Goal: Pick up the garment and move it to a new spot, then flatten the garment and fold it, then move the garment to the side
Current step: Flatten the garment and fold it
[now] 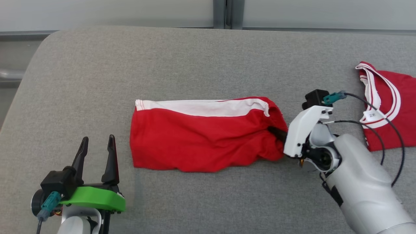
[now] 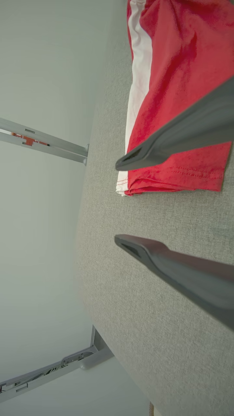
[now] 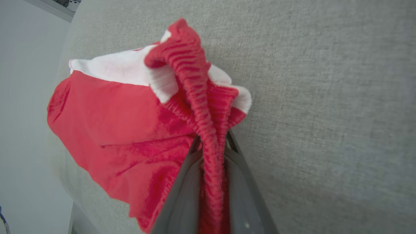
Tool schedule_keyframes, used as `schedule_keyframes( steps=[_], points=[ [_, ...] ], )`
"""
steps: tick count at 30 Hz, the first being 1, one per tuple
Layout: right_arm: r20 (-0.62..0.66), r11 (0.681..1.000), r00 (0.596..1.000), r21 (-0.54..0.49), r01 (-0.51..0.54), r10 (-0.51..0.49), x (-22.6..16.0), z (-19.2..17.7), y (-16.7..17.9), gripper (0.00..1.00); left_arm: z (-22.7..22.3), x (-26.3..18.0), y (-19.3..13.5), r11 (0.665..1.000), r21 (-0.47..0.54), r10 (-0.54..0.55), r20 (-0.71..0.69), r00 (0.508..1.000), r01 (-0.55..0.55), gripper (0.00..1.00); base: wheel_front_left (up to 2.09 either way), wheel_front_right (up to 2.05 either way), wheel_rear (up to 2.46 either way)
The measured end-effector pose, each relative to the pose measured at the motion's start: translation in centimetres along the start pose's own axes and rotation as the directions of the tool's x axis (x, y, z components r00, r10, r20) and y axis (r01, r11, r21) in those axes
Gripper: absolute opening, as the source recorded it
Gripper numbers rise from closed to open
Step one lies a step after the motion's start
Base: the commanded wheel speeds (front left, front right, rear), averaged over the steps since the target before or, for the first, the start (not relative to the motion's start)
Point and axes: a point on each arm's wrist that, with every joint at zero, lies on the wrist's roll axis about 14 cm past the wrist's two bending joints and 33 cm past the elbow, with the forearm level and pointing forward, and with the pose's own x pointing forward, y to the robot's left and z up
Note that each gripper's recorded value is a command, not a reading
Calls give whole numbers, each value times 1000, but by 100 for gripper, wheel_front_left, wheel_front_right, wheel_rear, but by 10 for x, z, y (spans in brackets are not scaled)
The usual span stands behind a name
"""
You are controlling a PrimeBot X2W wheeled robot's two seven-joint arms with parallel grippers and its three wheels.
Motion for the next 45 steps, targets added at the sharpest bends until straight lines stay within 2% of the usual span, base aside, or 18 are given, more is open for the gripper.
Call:
schedule_keyframes(
  steps=[8,12,18,21,26,29,34,39,41,42,43,44,45],
  points=[
    [-37,993,992,6,120,-119,-70,30,-67,0,-3,9,-24,997,-7,-73,-7,997,72,100,0,0,0],
    [-22,991,991,27,135,-134,-93,41,-76,0,-3,10,-31,996,-9,-94,-6,996,94,100,0,0,0],
    [-33,989,996,127,-79,84,-79,34,-17,0,-8,3,-29,996,-16,-88,-26,996,88,100,0,0,0],
    [-36,971,983,166,-170,178,-71,33,10,0,-10,-1,-23,997,-20,-71,-33,997,71,100,0,0,0],
    [-76,921,942,248,-301,328,-51,23,54,0,-12,-10,-11,999,-24,-33,-40,999,32,100,0,0,0],
    [-119,900,919,284,-331,376,-39,14,69,0,-12,-16,-3,1000,-29,-5,-43,999,4,100,0,0,0],
    [-155,885,901,313,-344,405,-17,11,84,0,-9,-23,9,998,-38,42,-33,999,-43,100,0,0,0],
    [-188,886,897,330,-325,400,6,6,92,0,-11,-30,23,995,-46,91,-41,995,-93,100,0,0,0],
    [-210,897,901,319,-305,381,14,2,91,0,-12,-32,27,993,-51,105,-46,993,-107,100,0,0,0],
    [-217,899,901,323,-296,375,19,0,91,3,-13,-32,28,992,-52,110,-49,993,-113,100,0,0,0],
    [-208,898,906,333,-289,369,23,0,89,33,-14,-32,29,992,-52,115,-52,992,-117,100,0,0,0],
    [-206,899,909,336,-282,363,25,-1,88,74,-15,-32,30,991,-51,118,-55,991,-121,100,0,0,0],
    [-209,898,908,339,-280,362,27,-2,88,100,-16,-33,31,991,-51,121,-58,991,-124,100,0,0,0]
  ],
)
